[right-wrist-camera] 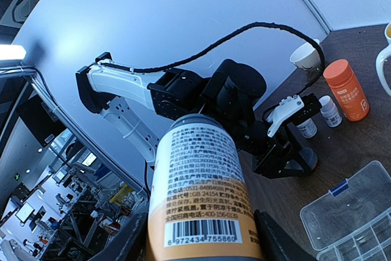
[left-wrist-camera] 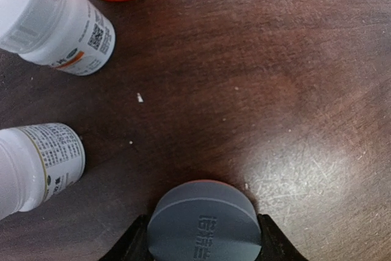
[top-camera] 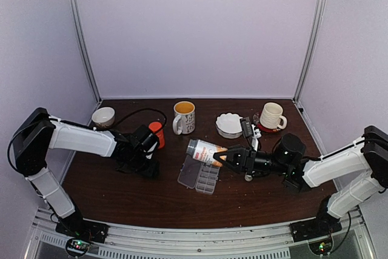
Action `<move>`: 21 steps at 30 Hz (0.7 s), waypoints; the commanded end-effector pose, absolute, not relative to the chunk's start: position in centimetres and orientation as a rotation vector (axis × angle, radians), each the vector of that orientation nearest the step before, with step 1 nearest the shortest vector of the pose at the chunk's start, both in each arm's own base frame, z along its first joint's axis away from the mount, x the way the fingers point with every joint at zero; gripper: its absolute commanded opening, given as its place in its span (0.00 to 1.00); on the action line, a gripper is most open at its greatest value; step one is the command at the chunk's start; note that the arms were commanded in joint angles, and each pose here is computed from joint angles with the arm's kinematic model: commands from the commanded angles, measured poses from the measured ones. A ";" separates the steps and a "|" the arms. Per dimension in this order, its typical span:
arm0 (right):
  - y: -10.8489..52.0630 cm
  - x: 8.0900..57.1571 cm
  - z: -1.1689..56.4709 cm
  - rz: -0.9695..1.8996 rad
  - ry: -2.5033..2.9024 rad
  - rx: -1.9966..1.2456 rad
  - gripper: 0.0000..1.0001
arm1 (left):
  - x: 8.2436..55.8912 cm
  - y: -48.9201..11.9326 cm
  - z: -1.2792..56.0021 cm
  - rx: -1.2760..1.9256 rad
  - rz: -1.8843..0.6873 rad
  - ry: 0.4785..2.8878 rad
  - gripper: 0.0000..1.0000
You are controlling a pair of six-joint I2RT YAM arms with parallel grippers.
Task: Sort the pills into containers
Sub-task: Place the lid of the pill bottle at the center of the board.
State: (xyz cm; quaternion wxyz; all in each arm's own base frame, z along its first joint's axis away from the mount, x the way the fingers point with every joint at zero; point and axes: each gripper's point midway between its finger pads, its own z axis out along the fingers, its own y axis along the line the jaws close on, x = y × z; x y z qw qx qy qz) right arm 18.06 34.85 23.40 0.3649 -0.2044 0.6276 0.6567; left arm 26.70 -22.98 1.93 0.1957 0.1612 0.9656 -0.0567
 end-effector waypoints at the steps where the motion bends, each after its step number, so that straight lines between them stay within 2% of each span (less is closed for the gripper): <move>1: 34.1 18.3 23.8 1.675 1.571 -0.510 0.00 | 27.6 -23.7 2.6 0.433 -0.149 2.669 0.28; 15: 32.2 18.2 20.2 1.641 1.659 -0.467 0.00 | 27.5 -23.6 5.4 0.429 -0.149 2.603 0.68; 21: 31.7 18.2 18.8 1.630 1.690 -0.437 0.00 | 27.5 -23.3 7.7 0.426 -0.170 2.555 0.78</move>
